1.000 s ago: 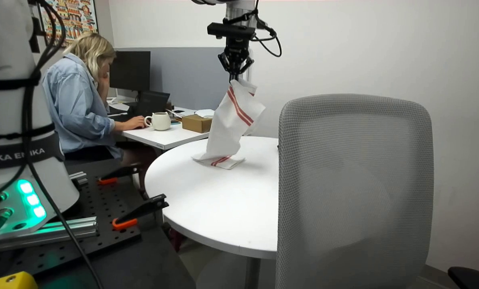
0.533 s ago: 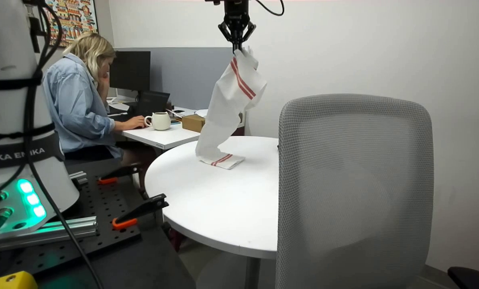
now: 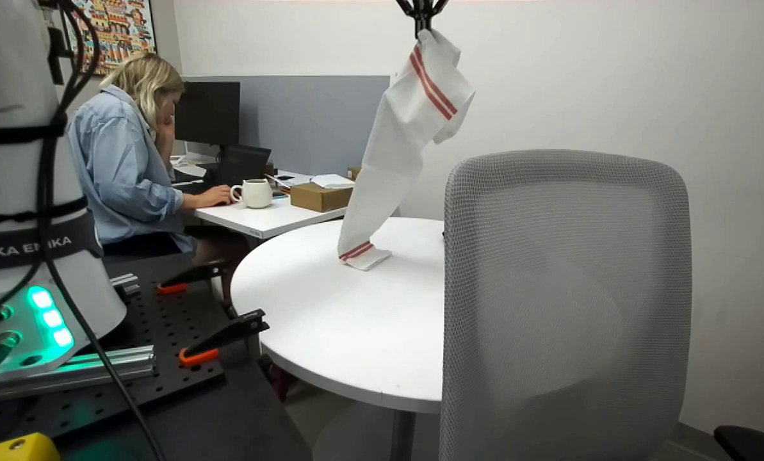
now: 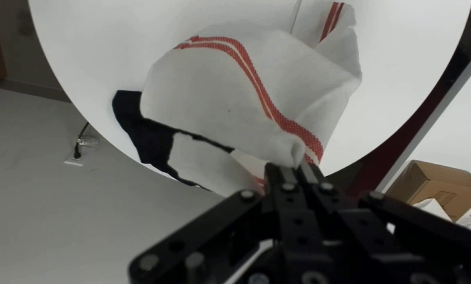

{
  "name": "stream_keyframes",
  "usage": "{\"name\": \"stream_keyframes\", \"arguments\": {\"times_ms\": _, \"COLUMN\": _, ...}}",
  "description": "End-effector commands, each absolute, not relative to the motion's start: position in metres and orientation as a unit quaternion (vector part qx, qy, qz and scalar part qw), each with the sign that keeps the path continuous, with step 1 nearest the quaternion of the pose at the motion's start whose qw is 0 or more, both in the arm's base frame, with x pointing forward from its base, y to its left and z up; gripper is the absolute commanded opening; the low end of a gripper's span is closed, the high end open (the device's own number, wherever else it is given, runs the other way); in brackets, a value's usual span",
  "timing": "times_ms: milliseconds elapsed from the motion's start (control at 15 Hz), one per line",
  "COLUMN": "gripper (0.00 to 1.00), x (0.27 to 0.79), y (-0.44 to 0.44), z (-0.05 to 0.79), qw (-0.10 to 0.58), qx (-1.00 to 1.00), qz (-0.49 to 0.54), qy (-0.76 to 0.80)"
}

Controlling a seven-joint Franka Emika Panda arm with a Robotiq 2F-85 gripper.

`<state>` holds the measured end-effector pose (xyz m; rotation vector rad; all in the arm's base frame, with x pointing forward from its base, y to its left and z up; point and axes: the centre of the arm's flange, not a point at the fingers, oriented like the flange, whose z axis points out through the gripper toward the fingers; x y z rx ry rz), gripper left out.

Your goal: Place the towel on the backrest of the grey chair

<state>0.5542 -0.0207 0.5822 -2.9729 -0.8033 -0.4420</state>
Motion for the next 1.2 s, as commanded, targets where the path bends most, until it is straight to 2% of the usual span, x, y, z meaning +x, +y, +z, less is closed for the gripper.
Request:
{"name": "stream_keyframes", "arguments": {"times_ms": 0, "gripper": 0.01, "x": 0.575, "y": -0.085, "z": 0.643, "qw": 0.004, "qx": -0.955, "qz": -0.149, "qy": -0.258}}
{"name": "stream_keyframes", "arguments": {"times_ms": 533, "gripper": 0.01, "x": 0.543, "y": -0.205, "z": 0.718, "qw": -0.039, "qx": -0.962, "qz": -0.168, "qy": -0.21}}
{"name": "stream_keyframes", "arguments": {"times_ms": 1133, "gripper": 0.01, "x": 0.503, "y": -0.337, "z": 0.626, "qw": -0.021, "qx": -0.987, "qz": -0.094, "qy": -0.125}}
